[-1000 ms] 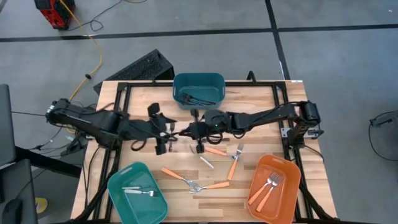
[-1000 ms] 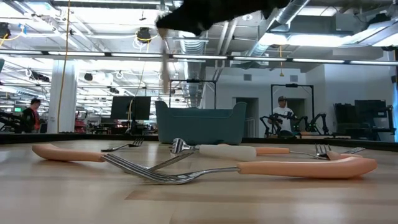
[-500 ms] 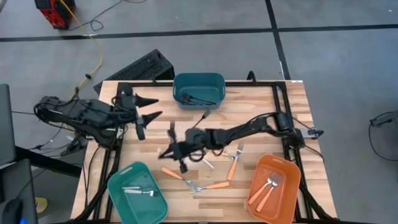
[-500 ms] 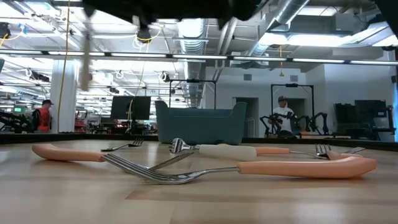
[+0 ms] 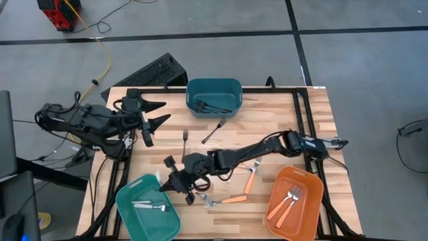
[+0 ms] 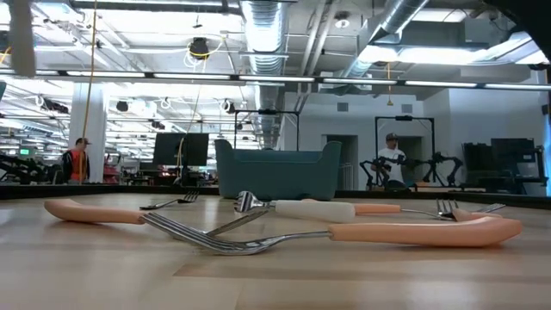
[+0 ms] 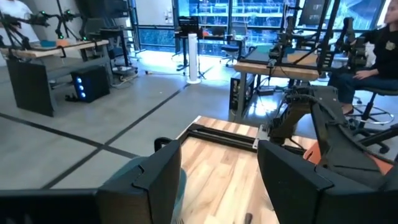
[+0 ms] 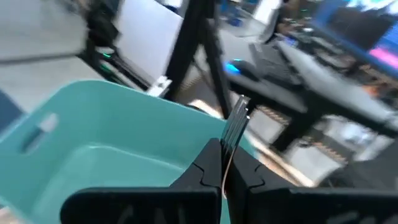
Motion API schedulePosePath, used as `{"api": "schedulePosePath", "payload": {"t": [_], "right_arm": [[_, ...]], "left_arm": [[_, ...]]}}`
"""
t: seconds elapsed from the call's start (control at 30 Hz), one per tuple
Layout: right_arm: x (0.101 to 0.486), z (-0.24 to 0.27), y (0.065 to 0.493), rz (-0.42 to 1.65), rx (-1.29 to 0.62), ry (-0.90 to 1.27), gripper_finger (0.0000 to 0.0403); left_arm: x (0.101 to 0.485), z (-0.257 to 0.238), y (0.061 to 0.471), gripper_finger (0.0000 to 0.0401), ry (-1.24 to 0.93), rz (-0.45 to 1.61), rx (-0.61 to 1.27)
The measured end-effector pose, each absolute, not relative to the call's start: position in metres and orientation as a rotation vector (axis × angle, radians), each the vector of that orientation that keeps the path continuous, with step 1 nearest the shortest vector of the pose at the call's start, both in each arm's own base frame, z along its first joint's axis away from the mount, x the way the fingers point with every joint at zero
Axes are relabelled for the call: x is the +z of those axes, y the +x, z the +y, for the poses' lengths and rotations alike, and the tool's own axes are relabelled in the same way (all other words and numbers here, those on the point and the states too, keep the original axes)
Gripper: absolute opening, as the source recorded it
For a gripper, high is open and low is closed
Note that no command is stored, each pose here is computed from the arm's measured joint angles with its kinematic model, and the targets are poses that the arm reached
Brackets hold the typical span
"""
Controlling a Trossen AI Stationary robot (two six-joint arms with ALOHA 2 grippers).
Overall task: Sort silverware by color (type)
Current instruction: Put the white fork into the green blue bin
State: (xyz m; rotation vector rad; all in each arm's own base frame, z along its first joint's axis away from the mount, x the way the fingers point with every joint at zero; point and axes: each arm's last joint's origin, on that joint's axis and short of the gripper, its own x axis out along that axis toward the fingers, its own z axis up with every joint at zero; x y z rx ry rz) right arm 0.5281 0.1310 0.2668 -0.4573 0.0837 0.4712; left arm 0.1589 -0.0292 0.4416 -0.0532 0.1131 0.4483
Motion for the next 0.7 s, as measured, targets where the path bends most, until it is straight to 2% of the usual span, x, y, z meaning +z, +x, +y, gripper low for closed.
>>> {"api": "schedulePosePath", "payload": {"t": [0.17,0.5,0.7], "right_arm": [[0.265,0.137,0.525,0.128,0.382,-0.586,0.0021],[0.270,0.153,0.524,-0.124,0.653,-0.651,0.0021],[0.256,0.143,0.533,-0.151,0.724,-0.514,0.0021]], "left_arm": [[0.441,-0.029,0.160,0.0199,-0.062,0.113,0.448],[0.441,-0.029,0.159,0.0199,-0.057,0.113,0.453],[0.441,-0.029,0.159,0.0199,-0.057,0.114,0.454]]}}
